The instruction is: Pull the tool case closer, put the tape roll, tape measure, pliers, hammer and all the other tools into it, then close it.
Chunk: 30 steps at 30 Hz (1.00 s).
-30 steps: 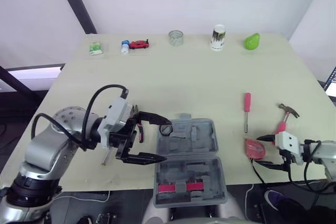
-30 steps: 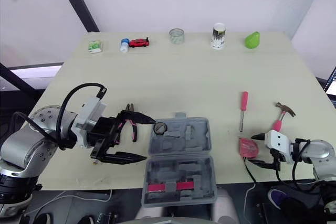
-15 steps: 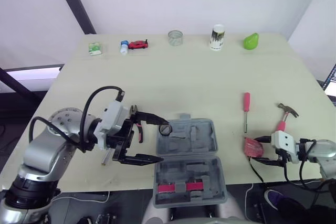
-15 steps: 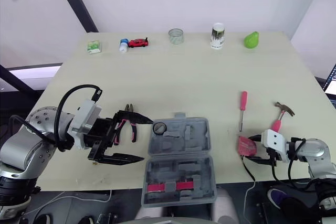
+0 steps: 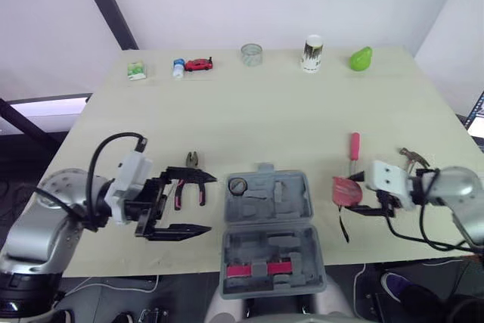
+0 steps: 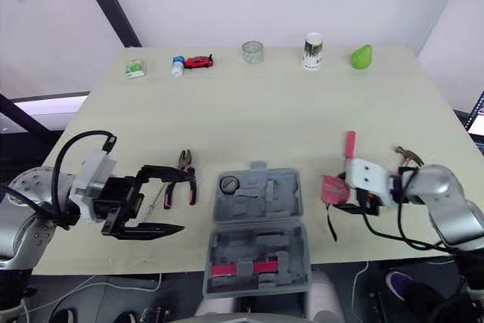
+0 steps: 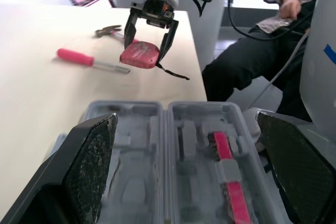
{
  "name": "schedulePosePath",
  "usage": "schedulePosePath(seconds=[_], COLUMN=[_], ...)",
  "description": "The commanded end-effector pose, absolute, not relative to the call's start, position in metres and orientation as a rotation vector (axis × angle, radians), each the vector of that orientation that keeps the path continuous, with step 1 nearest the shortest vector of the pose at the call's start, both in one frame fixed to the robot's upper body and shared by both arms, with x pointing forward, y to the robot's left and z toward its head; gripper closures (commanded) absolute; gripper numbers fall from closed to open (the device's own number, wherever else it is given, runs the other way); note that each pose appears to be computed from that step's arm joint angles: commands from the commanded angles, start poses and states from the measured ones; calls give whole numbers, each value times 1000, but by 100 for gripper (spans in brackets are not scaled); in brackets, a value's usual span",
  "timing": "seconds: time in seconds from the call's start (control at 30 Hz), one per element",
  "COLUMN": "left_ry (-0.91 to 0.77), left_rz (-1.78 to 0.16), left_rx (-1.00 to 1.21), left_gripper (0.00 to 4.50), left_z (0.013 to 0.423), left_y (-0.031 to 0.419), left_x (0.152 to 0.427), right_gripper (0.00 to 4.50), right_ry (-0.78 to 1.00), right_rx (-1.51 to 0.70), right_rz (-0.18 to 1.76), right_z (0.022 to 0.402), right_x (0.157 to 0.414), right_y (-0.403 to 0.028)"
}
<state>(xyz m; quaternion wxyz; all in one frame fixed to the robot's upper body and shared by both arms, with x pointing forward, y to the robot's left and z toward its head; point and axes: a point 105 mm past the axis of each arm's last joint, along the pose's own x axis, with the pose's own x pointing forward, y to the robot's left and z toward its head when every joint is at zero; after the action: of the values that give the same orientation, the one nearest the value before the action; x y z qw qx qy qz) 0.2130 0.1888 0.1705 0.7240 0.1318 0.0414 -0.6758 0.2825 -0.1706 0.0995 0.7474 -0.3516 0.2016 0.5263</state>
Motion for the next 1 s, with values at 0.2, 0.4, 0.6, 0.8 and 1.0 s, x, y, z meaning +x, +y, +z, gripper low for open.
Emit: schedulePosePath(seconds=[0.2, 0.4, 0.6, 0.8, 1.0], left_ry=[46, 18, 22, 24, 37], left_rz=[-1428, -1368, -1367, -1369, -1380], left_rx=[330, 337, 339, 349, 348], left_gripper=[0, 0, 0, 0, 0], left_z=[175, 177, 177, 178, 176], left_y=[222, 234, 233, 227, 223], left_x=[215, 219, 223, 225, 224], right_gripper=[162, 162, 162, 162, 162], right_ry=[451, 511, 625, 665, 694], right_rx=[-901, -1006, -1112, -1165, -1187], right_rz=[1172, 1219, 1228, 1181, 1197], right_z=[123, 122, 108, 102, 93], right_x=[305, 311, 315, 327, 326], right_y=[-115, -91, -84, -74, -68])
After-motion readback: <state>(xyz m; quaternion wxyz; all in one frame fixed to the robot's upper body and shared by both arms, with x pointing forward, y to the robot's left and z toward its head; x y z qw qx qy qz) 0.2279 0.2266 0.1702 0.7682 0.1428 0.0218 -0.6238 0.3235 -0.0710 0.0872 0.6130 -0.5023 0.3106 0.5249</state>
